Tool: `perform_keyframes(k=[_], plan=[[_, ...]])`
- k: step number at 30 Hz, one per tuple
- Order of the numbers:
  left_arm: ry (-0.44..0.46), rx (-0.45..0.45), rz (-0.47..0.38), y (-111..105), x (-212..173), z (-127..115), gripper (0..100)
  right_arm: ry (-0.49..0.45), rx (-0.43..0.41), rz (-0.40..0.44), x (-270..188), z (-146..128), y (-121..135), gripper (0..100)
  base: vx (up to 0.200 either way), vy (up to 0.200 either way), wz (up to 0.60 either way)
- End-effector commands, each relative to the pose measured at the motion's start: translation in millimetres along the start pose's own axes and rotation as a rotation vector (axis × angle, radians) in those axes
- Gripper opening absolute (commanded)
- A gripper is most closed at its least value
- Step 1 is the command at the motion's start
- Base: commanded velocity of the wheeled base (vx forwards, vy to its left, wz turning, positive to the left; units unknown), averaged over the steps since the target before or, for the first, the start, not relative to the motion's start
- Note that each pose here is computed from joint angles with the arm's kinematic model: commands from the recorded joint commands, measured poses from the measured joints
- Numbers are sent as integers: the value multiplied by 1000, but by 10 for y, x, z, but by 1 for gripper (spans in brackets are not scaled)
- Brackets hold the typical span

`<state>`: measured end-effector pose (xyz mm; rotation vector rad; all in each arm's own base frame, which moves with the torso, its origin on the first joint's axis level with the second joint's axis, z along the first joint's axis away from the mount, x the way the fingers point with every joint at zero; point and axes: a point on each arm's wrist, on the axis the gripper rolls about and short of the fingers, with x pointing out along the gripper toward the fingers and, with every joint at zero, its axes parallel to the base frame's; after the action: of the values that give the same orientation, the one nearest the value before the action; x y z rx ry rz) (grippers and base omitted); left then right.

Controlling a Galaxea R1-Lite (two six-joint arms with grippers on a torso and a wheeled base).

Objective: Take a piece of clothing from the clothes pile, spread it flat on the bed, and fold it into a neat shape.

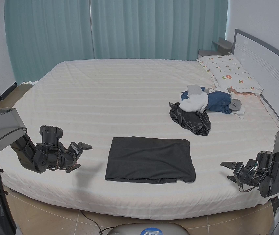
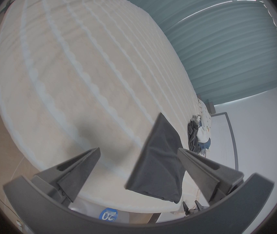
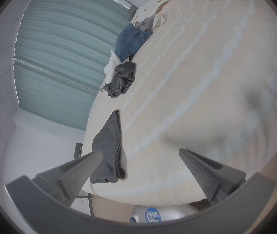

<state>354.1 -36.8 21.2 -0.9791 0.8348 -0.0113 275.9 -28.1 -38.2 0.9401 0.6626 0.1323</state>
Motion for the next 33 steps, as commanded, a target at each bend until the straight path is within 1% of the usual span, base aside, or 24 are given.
perform_keyframes(k=[1,5,6,7,8,13,14,17,19,21,27,29,33], plan=[[24,41,-18,-116,50,-121,100,-5,-4,5,-5,1,6,100,0,0,0],[19,74,-61,-256,119,-93,100,-1,-2,4,-9,-7,1,100,0,0,0],[19,74,-61,-256,119,-93,100,-1,-2,4,-9,-7,1,100,0,0,0],[12,124,-81,-310,182,-40,100,-1,-5,4,-9,-7,1,100,0,0,0],[13,154,-84,-311,218,-29,100,-1,-5,4,-9,-7,1,100,0,0,0],[56,362,-33,-87,501,-107,100,1,-11,2,-9,-12,-3,100,0,0,0],[61,388,-27,-56,540,-114,100,1,-13,2,-9,-12,-3,100,0,0,0],[65,402,-27,-49,601,-115,100,1,-13,2,-9,-12,-3,100,0,0,0],[70,416,-18,-29,661,-159,100,1,-13,2,-9,-12,-3,100,0,0,0],[68,431,-26,-53,702,-154,100,1,-13,2,-9,-12,-3,100,0,0,0],[77,440,-37,-80,746,-179,100,10,-36,-5,5,-32,-27,100,0,0,0],[77,444,-35,-74,808,-195,100,11,-56,-8,8,-36,-34,100,0,0,0],[69,442,-38,-73,869,-171,100,14,-56,-8,11,-40,-41,100,0,0,0]])
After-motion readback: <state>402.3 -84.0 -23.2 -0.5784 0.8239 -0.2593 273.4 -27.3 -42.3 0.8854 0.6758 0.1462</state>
